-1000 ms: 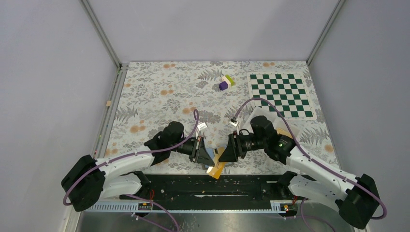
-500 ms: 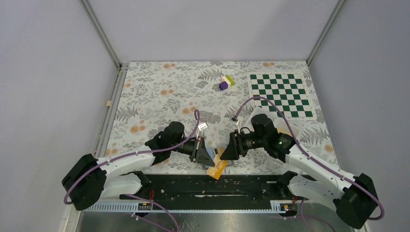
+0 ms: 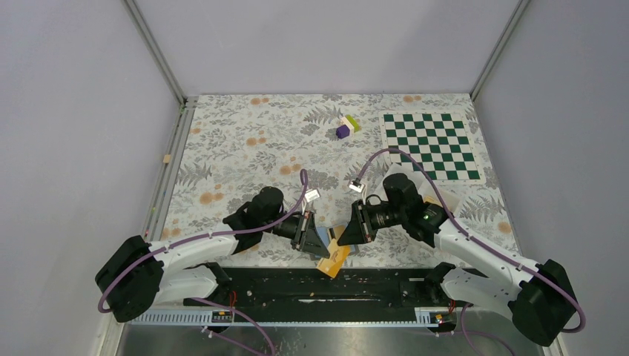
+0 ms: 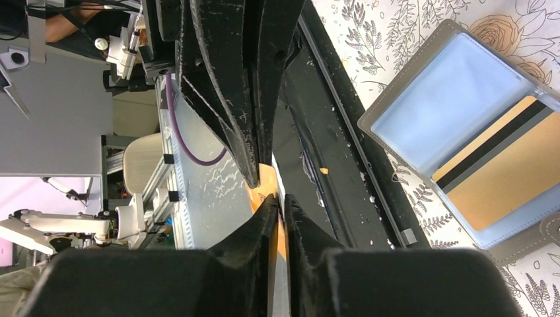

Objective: Take the credit cards out of the card holder
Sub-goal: Place the credit card in the storage box.

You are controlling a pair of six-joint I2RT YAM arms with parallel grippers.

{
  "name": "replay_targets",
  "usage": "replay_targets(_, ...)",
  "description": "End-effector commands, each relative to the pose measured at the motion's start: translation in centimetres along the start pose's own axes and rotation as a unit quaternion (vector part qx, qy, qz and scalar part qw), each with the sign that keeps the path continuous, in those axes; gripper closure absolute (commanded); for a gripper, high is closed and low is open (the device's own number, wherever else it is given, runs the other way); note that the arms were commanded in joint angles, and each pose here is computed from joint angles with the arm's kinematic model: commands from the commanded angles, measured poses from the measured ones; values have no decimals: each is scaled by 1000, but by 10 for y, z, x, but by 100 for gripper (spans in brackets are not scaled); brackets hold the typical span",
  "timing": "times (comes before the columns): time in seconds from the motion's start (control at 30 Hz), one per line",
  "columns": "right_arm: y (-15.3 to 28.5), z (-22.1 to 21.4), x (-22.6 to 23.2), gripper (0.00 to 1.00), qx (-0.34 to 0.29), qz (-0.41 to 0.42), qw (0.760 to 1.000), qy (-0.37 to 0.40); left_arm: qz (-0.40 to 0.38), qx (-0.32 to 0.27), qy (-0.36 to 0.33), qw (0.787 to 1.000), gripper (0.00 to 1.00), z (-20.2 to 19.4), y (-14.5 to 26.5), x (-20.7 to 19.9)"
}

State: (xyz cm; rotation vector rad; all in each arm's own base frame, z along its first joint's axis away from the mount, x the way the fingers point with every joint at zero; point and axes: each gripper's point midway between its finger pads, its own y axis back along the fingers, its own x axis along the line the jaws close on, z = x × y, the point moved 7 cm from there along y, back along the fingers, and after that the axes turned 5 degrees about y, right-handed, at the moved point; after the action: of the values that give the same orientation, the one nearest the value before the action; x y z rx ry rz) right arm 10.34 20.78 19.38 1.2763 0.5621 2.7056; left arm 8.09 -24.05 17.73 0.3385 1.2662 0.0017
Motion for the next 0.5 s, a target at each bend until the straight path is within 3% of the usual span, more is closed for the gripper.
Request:
replay_targets(0.0, 0, 5, 7, 87, -7, 39, 999, 15, -24, -5, -31, 999, 100, 8, -1, -12)
replay_targets(0.13, -2, 4, 6, 100, -8, 55, 998, 15, -23, -5, -33, 999, 100, 8, -1, -13)
replay_targets(0.23, -2, 4, 8, 100, -12, 74, 997, 11, -20, -8, -32, 999, 100, 10, -1, -13)
replay_targets(0.27, -3, 4, 8, 100, -16, 77, 997, 3, -15, -11, -30, 999, 95, 11, -1, -12)
replay_targets(0.47, 4, 14, -2, 100, -57, 39, 997, -31, 17, -44, -26, 999, 43, 21, 8, -12)
